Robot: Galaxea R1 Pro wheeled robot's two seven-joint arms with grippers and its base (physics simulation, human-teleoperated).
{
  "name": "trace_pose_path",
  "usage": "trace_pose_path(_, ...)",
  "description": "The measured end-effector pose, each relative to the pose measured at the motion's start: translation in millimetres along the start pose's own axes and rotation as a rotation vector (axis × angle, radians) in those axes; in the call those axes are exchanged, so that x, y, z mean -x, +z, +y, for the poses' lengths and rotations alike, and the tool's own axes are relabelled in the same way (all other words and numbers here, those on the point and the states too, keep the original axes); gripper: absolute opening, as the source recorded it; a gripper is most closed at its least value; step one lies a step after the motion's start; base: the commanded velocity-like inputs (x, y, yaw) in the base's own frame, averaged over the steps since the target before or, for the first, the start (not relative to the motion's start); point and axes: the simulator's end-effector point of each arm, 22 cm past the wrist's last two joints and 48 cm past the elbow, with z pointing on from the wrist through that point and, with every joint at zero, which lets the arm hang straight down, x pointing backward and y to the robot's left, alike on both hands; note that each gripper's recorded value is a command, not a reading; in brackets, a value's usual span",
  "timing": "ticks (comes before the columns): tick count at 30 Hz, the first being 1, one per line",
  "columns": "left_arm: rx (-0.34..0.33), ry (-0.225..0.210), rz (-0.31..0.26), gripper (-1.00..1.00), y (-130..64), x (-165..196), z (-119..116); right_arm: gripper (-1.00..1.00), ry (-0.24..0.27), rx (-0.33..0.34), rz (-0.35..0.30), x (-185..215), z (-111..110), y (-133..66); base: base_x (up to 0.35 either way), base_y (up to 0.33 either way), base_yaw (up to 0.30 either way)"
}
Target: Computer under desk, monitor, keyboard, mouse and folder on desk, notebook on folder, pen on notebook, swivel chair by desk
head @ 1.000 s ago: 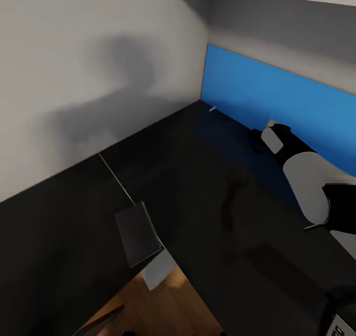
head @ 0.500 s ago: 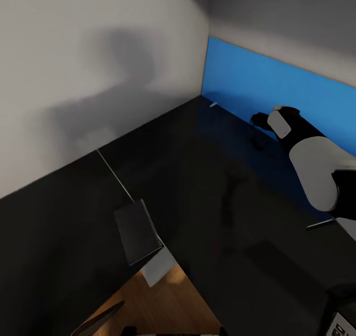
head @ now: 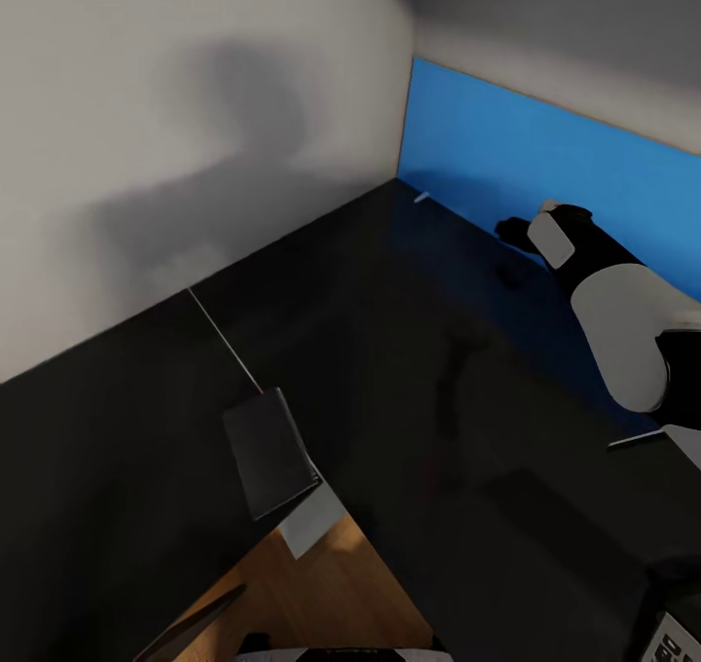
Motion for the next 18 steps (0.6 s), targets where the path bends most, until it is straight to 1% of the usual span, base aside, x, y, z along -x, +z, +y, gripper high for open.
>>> trace_pose_path(18, 0.008, 0.001, 0.003, 1.0, -1.4, -0.7, 2.0, 1.0, -0.002, -0.003, 0.006, -8.1, -1.7, 5.4, 0.0, 0.0, 0.0)
